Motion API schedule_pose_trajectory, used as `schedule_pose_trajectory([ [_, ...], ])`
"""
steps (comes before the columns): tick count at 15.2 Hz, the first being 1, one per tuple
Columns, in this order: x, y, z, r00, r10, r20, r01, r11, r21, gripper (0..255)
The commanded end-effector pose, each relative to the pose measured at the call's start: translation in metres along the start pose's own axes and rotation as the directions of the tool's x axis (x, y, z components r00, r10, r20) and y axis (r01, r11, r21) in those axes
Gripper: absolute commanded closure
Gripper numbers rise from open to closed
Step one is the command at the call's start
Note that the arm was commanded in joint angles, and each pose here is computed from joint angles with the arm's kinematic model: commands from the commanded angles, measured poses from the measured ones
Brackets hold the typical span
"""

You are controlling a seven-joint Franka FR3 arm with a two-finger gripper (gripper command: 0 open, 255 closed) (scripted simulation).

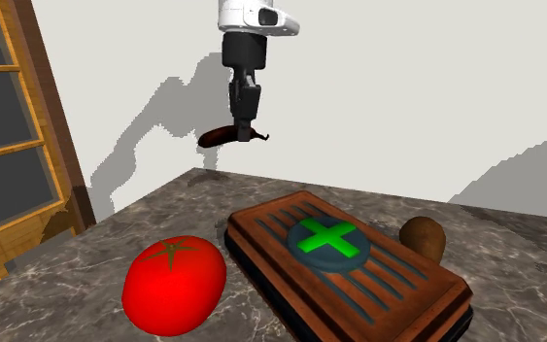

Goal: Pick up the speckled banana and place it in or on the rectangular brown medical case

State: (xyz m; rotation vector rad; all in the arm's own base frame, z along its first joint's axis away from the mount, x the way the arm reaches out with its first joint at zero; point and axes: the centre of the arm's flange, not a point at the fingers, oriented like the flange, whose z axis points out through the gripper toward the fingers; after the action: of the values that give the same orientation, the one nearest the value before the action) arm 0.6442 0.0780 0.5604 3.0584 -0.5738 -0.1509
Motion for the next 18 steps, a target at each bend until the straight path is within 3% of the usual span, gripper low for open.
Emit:
schedule_pose_trajectory([
  [1,0.008,0.024,0.001,1.0,-0.001,0.0,0.001,1.0,0.0,255],
  [14,0.082,0.187,0.001,1.0,-0.001,0.0,0.001,1.0,0.0,255],
  [18,0.084,0.186,0.022,1.0,-0.001,0.0,0.001,1.0,0.0,255],
])
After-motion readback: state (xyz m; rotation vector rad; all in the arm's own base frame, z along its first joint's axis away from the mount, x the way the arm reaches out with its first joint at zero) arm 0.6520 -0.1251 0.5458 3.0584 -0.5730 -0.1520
